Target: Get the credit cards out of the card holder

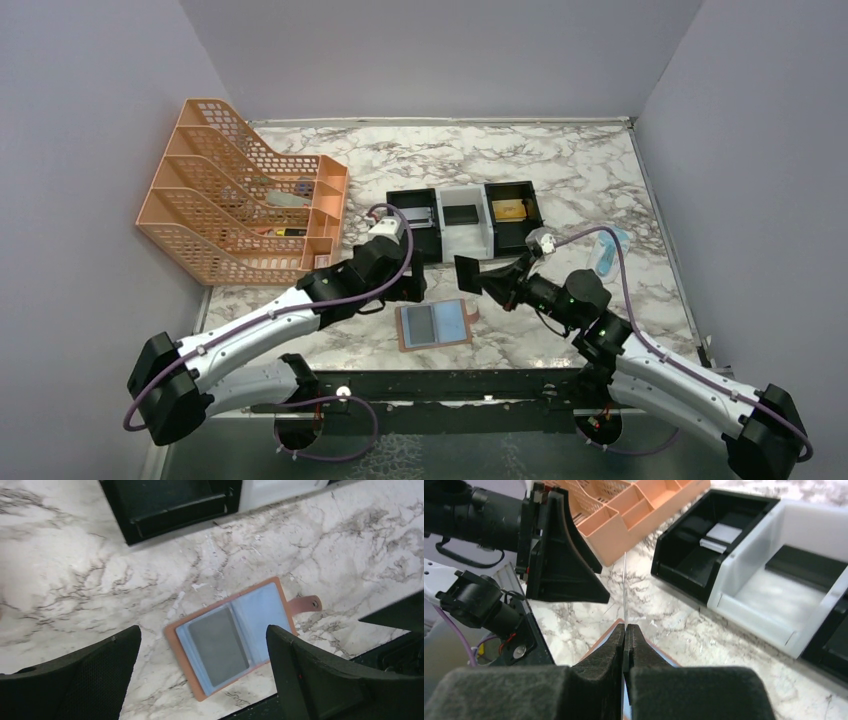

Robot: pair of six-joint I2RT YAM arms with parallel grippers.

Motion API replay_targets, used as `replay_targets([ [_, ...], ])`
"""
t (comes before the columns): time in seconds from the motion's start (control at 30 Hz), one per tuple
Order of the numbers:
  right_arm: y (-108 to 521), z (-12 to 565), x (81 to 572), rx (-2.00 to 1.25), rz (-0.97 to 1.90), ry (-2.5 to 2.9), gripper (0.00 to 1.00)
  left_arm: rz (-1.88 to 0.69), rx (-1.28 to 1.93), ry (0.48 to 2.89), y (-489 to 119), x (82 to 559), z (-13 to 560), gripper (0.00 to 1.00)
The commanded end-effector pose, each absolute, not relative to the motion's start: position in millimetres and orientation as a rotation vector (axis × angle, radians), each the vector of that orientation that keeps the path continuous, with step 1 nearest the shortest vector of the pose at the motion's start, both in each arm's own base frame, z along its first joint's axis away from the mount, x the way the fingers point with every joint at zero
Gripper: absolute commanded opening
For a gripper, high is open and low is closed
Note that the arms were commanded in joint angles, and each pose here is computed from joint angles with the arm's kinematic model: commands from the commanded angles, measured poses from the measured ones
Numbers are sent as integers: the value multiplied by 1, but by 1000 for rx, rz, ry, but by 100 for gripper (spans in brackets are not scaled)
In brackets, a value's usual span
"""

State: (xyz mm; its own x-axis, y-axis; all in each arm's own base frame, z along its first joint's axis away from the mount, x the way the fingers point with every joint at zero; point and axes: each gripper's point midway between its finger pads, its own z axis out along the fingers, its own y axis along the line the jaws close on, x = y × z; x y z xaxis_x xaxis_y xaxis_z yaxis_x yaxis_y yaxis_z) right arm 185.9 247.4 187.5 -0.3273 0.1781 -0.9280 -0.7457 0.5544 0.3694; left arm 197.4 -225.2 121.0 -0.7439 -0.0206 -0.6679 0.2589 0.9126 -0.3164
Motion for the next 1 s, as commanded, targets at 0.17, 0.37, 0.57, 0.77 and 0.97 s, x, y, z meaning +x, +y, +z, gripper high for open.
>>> replay_targets([
  [0.17, 242, 220, 203, -668, 777, 1392, 1, -293, 52, 2289, -158, 223, 165, 99],
  [0.37, 228, 227, 232, -604, 602, 1412, 1, -134, -19, 2283, -116, 232, 161, 99],
  [0.57, 228, 210, 261, -585, 477, 1572, 1, -50, -67, 2229, -94, 233, 166, 99],
  [0.77, 218, 207, 293, -545, 522, 1633, 1, -70, -102, 2176, -87, 229, 175, 99],
  [0.97, 206, 208, 324, -546, 600, 1656, 1, -75, -93, 2174, -87, 228, 175, 99],
])
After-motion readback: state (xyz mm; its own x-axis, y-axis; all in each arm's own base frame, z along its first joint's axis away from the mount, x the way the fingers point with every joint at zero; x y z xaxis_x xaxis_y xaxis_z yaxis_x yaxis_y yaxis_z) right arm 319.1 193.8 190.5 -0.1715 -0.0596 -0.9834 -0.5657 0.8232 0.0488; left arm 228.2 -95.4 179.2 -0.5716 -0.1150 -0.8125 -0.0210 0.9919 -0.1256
